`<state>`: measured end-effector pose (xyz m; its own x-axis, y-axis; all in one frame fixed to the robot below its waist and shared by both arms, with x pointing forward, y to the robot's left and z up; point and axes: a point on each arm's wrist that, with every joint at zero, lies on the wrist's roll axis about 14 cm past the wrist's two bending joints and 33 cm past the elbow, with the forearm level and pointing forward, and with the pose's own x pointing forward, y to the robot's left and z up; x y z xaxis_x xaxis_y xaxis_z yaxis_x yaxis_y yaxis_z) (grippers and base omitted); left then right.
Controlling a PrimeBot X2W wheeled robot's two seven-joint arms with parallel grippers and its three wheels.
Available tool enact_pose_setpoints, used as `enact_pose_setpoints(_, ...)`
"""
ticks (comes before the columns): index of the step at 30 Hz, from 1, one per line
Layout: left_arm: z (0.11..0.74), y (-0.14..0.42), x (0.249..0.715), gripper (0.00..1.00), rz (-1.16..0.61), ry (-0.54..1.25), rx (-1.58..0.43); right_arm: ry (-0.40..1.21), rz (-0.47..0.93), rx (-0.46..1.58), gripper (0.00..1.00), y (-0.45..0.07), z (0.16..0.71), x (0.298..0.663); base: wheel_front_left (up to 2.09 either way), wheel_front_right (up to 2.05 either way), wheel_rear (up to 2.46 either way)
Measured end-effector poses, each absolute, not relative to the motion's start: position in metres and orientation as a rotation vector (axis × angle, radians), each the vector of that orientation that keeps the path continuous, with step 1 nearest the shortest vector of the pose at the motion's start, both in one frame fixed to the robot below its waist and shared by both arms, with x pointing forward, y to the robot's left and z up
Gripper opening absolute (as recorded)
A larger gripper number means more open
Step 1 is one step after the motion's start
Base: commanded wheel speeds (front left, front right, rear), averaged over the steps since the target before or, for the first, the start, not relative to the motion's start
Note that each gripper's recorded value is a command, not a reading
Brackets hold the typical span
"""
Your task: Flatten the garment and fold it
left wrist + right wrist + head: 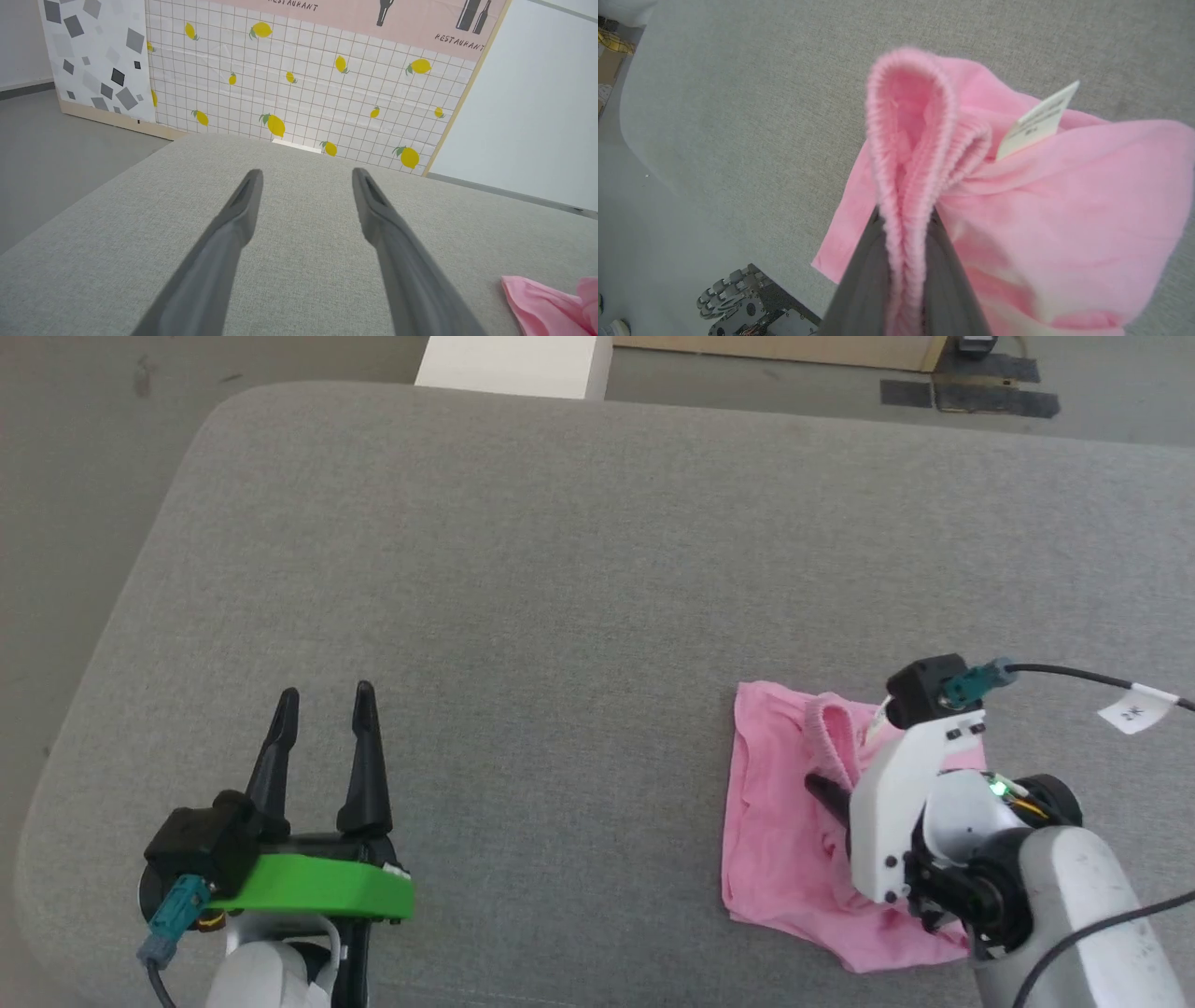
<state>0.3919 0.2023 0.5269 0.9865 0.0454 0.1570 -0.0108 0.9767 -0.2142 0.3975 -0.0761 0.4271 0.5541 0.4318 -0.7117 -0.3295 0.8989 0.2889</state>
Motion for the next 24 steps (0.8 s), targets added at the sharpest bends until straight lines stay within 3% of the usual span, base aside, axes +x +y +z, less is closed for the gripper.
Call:
enact_pose_setpoints(7, 0.519, 0.209, 0.391, 1.0, 0.057, -0.14, -0.209, 0.967, 0.476, 0.069, 0.0, -0.058, 0.387, 0.394, 0.0, 0.0, 0.0)
enact_pose_setpoints(8, 0.519, 0.21, 0.39, 1.0, 0.06, -0.138, -0.208, 0.974, 0.486, 0.055, 0.2, -0.054, 0.384, 0.393, 0.0, 0.0, 0.0)
enact_pose_setpoints(9, 0.518, 0.211, 0.39, 1.0, 0.062, -0.136, -0.208, 0.975, 0.496, 0.044, 0.49, -0.051, 0.382, 0.393, 0.0, 0.0, 0.0)
enact_pose_setpoints(10, 0.518, 0.211, 0.39, 1.0, 0.064, -0.135, -0.208, 0.966, 0.501, 0.04, 1.0, -0.049, 0.383, 0.394, 0.0, 0.0, 0.0)
enact_pose_setpoints(19, 0.522, 0.207, 0.393, 1.0, 0.054, -0.149, -0.213, 0.804, 0.595, -0.004, 1.0, -0.027, 0.431, 0.402, 0.0, 0.0, 0.0)
enact_pose_setpoints(24, 0.525, 0.196, 0.398, 1.0, 0.02, -0.157, -0.213, 0.623, 0.527, 0.043, 1.0, -0.049, 0.48, 0.421, 0.0, 0.0, 0.0)
